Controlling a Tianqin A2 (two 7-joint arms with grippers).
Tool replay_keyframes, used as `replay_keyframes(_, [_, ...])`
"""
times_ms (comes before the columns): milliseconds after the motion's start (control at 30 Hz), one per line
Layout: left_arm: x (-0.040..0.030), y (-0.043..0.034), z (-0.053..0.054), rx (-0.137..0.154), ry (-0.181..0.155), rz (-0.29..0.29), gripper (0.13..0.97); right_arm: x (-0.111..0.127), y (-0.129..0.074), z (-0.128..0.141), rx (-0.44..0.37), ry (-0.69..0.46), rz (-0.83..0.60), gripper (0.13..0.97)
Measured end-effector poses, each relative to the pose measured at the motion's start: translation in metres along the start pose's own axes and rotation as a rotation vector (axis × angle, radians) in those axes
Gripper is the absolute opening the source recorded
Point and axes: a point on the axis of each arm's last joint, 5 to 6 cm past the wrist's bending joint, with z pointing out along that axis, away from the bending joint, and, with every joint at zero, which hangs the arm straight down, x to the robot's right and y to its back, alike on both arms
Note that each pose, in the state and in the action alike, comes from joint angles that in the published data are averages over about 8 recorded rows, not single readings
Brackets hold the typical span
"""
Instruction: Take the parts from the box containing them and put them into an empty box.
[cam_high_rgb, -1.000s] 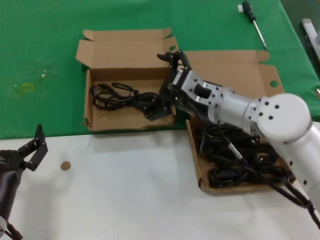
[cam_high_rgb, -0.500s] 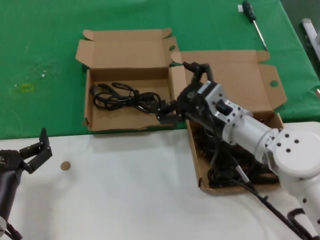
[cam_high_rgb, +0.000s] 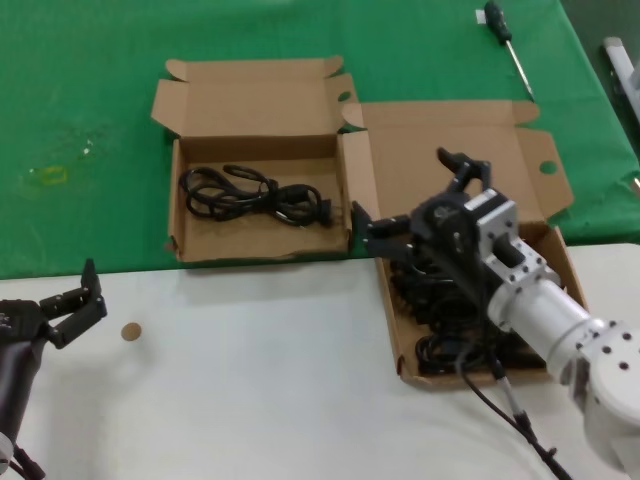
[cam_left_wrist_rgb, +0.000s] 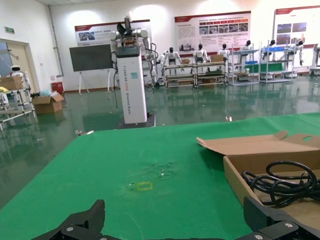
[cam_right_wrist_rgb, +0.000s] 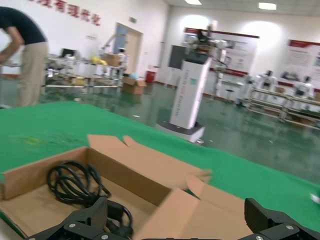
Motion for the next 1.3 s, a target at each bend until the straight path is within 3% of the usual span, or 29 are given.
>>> replay_keyframes(633, [0.0000, 0.0000, 0.000, 0.000, 0.000, 0.000, 0.966, 0.005, 0.026, -0.072, -0.052, 0.246, 0.184, 0.966])
replay_keyframes(1300, [0.0000, 0.0000, 0.000, 0.000, 0.000, 0.000, 0.966, 0.005, 0.027, -0.077, -0.056, 0.260, 0.193, 0.966])
